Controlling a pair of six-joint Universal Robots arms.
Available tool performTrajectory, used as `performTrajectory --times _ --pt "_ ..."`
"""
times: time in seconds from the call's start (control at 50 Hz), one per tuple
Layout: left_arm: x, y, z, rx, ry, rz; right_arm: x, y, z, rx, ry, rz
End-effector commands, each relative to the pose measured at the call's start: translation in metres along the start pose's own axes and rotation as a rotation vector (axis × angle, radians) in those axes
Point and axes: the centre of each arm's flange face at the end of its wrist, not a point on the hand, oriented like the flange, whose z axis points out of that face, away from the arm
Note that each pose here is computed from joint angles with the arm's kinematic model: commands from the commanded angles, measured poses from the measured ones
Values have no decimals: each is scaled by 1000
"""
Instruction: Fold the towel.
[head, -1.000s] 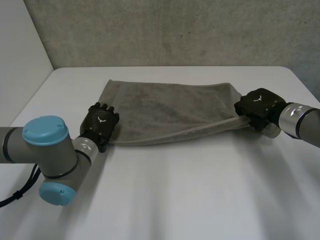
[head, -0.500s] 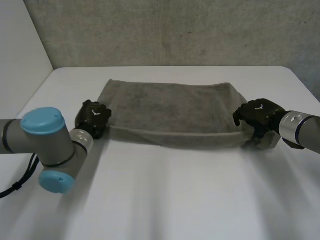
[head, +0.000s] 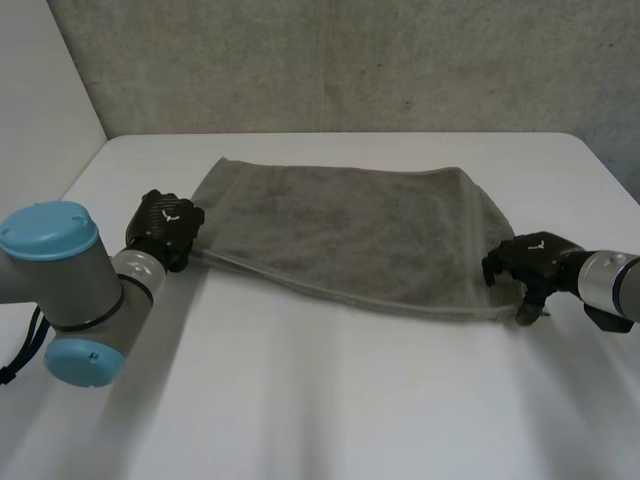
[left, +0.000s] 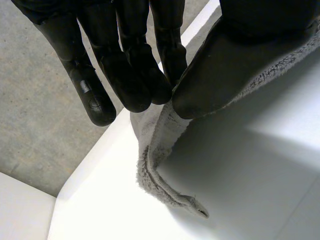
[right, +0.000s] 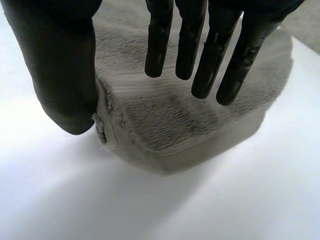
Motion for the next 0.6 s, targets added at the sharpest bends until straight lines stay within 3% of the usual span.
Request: performTrajectory --times 0.02,0.26,0.42,0.6 --pt "2 2 -1 -4 9 -25 -8 6 -1 -15 -21 58" --pt "-3 -3 -11 -27 21 -26 -2 -12 -20 28 20 40" --pt "-28 -41 -56 14 -13 -17 11 -57 -90 185 101 -18" --pt "-50 -81 -109 117 -80 -4 14 -81 -143 263 127 -33"
